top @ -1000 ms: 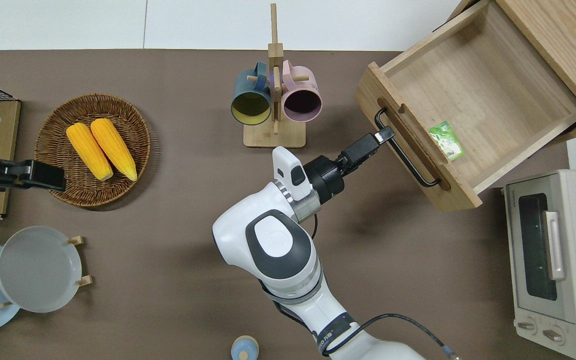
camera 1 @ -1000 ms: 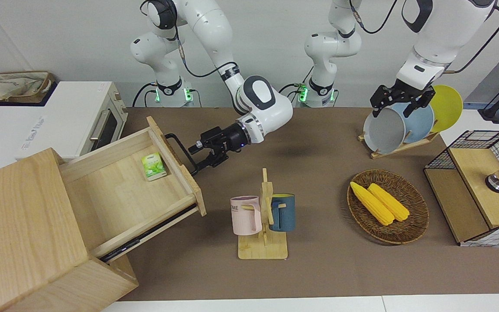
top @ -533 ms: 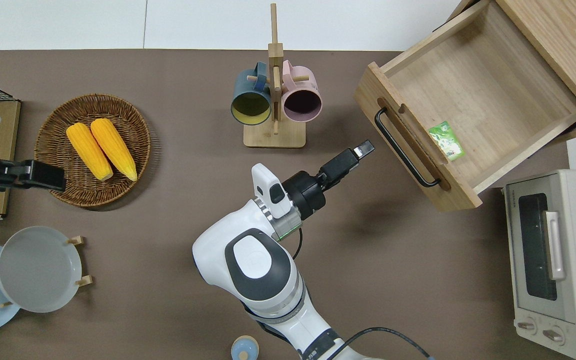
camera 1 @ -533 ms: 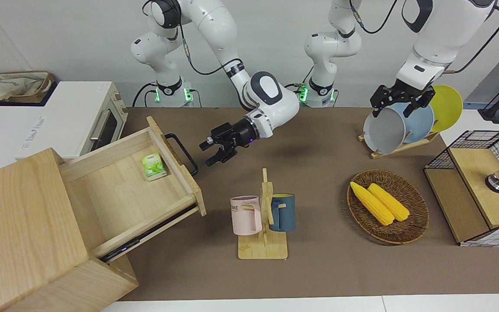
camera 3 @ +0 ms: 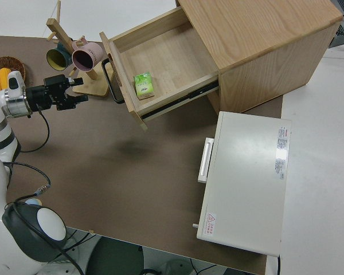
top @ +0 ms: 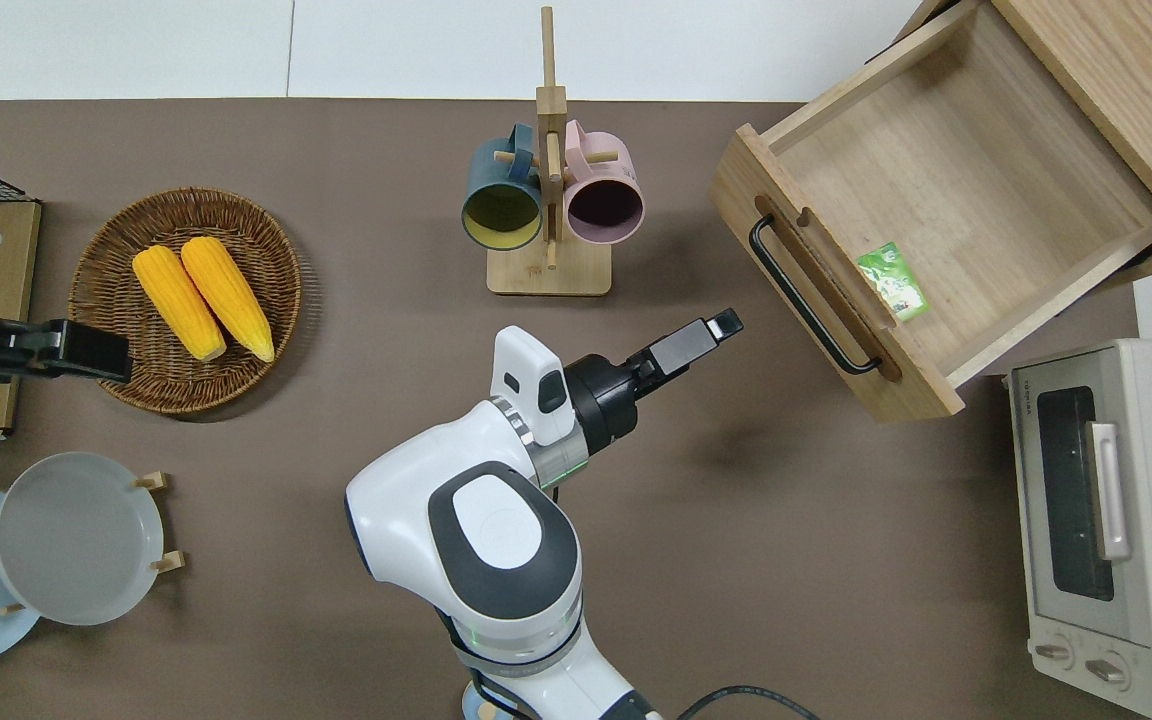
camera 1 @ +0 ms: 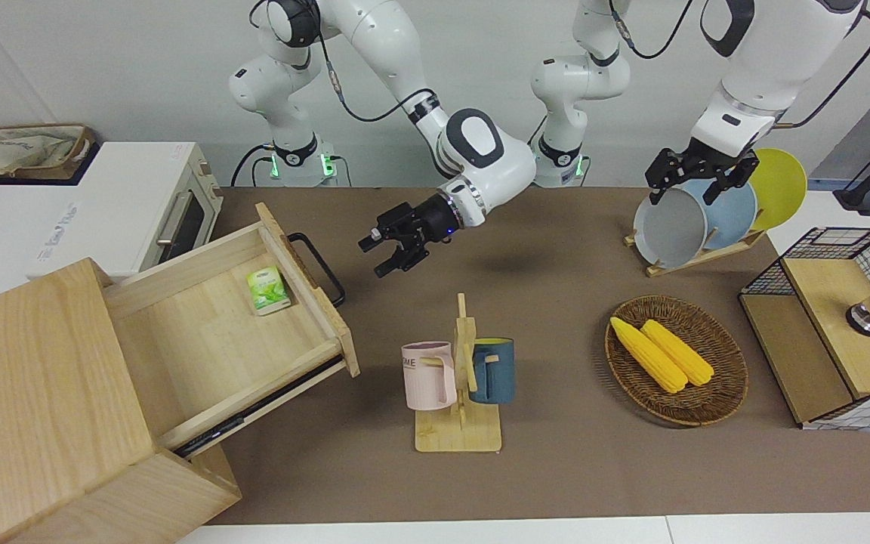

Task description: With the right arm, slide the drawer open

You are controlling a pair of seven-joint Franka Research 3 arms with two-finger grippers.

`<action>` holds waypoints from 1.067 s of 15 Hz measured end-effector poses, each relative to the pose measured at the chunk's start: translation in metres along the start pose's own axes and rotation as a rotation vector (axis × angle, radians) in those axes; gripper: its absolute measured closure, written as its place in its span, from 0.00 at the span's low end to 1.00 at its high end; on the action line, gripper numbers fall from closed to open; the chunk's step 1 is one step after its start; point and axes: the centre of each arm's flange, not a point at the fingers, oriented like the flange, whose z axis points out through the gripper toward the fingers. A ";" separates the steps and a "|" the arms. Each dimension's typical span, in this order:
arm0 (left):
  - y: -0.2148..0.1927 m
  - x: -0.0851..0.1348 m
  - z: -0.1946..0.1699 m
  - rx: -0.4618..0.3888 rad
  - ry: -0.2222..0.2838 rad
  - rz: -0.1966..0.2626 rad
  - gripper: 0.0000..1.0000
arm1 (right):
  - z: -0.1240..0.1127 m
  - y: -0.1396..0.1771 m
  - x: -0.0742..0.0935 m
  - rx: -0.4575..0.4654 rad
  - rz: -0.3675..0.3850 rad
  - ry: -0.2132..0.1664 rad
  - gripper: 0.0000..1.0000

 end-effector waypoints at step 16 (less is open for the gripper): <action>0.000 0.000 0.000 0.000 0.000 0.000 0.00 | 0.080 0.238 -0.046 0.950 0.254 -0.175 0.00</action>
